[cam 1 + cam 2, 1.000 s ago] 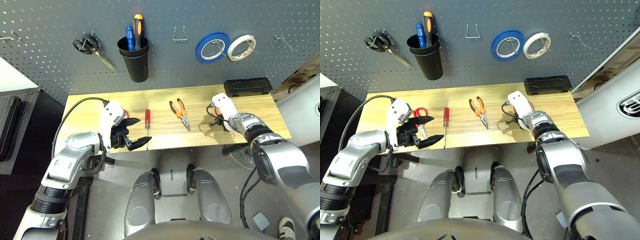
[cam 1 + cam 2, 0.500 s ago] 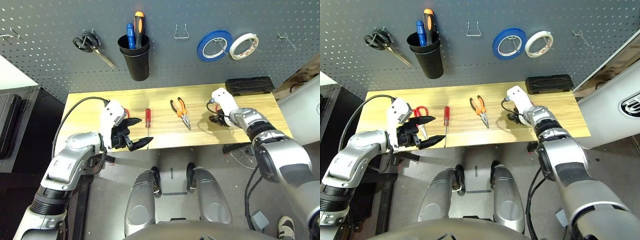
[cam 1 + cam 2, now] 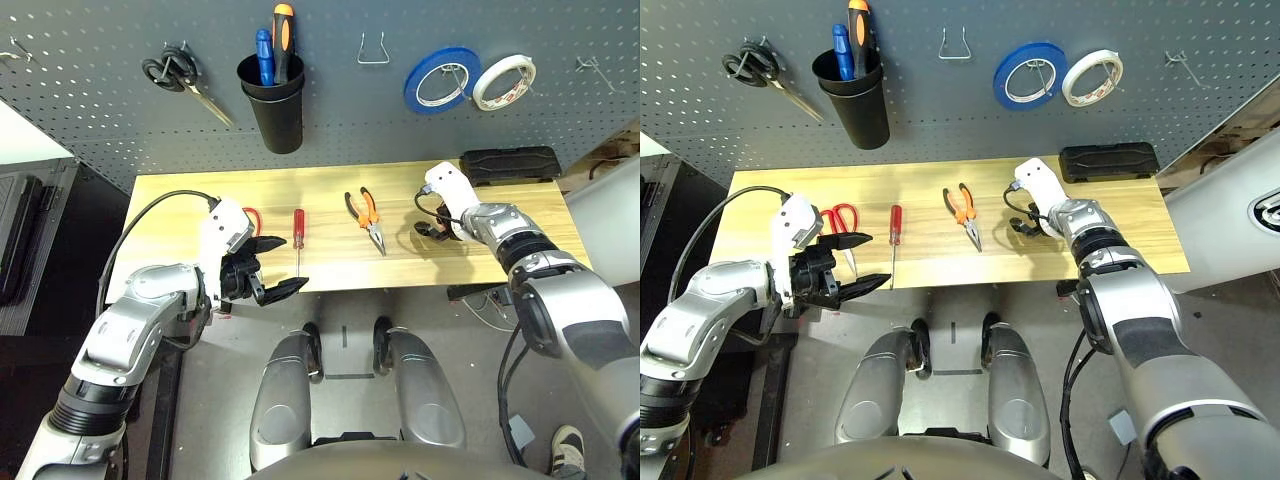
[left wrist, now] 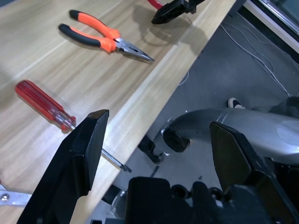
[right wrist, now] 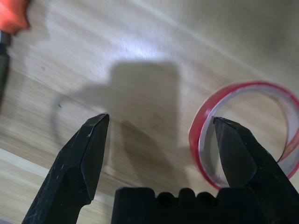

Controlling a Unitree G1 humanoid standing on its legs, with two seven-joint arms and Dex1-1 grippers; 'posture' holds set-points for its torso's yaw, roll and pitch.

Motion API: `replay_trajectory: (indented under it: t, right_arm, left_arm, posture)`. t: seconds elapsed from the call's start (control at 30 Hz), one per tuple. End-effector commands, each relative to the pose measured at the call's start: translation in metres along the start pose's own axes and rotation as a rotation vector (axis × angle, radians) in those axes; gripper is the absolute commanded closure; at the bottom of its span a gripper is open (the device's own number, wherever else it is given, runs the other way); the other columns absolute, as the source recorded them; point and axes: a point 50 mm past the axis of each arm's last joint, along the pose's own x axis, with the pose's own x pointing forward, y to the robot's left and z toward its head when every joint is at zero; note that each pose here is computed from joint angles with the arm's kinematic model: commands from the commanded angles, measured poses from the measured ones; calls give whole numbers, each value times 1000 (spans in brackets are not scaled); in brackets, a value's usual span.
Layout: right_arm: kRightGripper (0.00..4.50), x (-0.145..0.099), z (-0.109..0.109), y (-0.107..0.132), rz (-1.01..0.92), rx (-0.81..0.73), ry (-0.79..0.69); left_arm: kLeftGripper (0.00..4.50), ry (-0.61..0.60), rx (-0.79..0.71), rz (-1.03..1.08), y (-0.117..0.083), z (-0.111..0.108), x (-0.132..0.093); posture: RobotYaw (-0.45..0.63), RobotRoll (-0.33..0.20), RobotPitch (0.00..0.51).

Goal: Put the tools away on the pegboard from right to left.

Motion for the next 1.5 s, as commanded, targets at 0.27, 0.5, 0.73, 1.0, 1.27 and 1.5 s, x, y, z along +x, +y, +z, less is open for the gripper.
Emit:
replay_trajectory:
  t: [0.27,0.5,0.73,1.0,1.27,1.5]
  right_arm:
    - [18,5,-30,5,-14,57,88]
    - [1952,6,-33,7,-4,91,92]
    - [4466,9,-29,12,9,61,68]
    - [4466,8,-22,10,-35,45,-12]
    - [4466,3,-23,4,-32,32,-43]
    - [4466,-16,-11,-16,-67,-29,-115]
  left_arm:
    - [0,4,-21,3,-6,-1,-1]
    - [0,2,-17,8,-5,0,0]
    - [0,-3,-3,16,-2,0,3]
    - [0,-28,26,39,11,4,10]
    - [0,-46,51,42,22,8,17]
    - [0,-67,60,30,26,14,17]
  posture:
    - [102,0,329]
    - [100,0,322]
    - [89,0,291]
    - [62,0,245]
    - [16,0,203]
    - [9,0,197]
